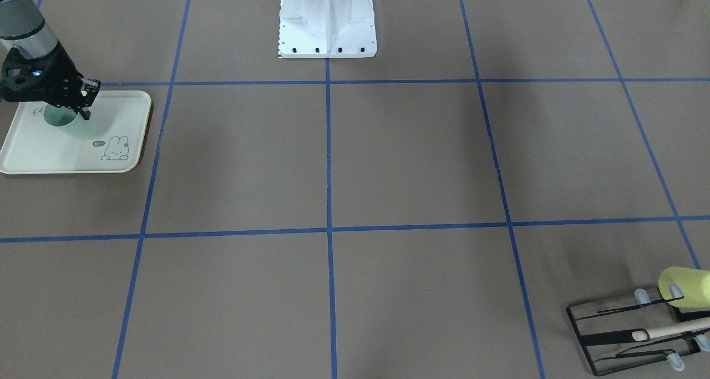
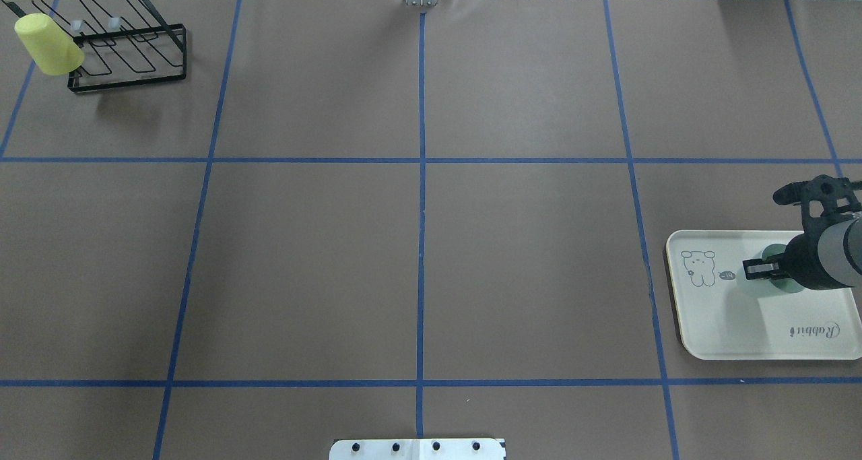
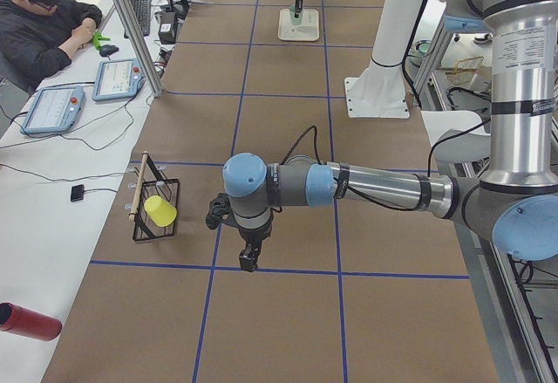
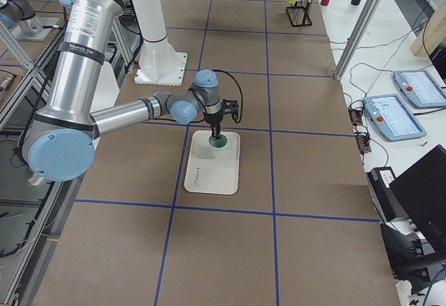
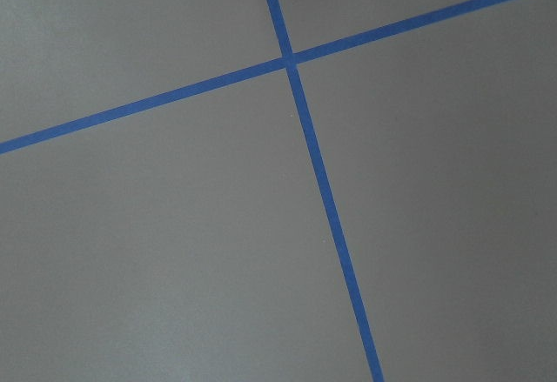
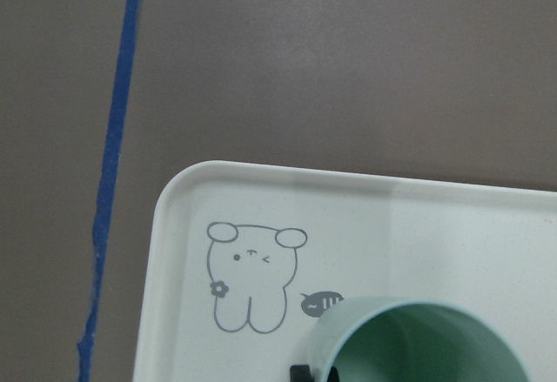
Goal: Left arm grabs green cup and hands to right arm on tray
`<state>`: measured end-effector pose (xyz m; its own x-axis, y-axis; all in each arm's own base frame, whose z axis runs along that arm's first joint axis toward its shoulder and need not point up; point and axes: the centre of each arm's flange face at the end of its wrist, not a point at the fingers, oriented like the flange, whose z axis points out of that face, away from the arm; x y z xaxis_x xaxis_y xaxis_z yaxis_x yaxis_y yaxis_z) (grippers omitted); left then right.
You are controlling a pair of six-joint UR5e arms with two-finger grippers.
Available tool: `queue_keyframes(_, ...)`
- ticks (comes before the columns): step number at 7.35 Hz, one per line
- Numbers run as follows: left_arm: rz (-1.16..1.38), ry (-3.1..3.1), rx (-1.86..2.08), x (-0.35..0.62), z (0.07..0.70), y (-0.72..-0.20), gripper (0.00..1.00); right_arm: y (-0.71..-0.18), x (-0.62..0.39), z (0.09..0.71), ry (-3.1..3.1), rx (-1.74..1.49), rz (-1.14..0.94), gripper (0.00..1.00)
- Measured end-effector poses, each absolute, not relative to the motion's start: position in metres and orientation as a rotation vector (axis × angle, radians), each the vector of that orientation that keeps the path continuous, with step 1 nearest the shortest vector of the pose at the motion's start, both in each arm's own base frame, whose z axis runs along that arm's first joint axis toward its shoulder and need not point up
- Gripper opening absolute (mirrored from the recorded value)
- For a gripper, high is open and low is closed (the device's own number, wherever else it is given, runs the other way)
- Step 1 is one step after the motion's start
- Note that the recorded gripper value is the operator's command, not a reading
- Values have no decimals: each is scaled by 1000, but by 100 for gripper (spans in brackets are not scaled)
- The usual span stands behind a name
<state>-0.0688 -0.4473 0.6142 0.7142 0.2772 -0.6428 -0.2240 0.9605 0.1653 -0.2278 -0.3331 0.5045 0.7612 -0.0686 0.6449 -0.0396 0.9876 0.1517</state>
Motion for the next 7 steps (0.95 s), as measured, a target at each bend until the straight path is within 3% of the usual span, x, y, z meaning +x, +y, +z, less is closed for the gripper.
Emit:
queue_keyframes(2,278,724,78,-69,614,-447,100,-328,-224,524,-696,171,-10,0)
queue_keyframes(3,278,727,79,-69,614,-447,100,-327,-226,530,-684,175,-10,18)
queue_keyframes(4,278,734,80,-68,613,-447,100,-326,-228,532,-678,176,-13,81)
queue_keyframes(5,278,738,82,-68,613,-447,100,-327,-229,534,-677,176,-15,100)
queue_keyframes(7,277,742,82,-67,613,-447,100,-329,-234,531,-684,180,-17,100)
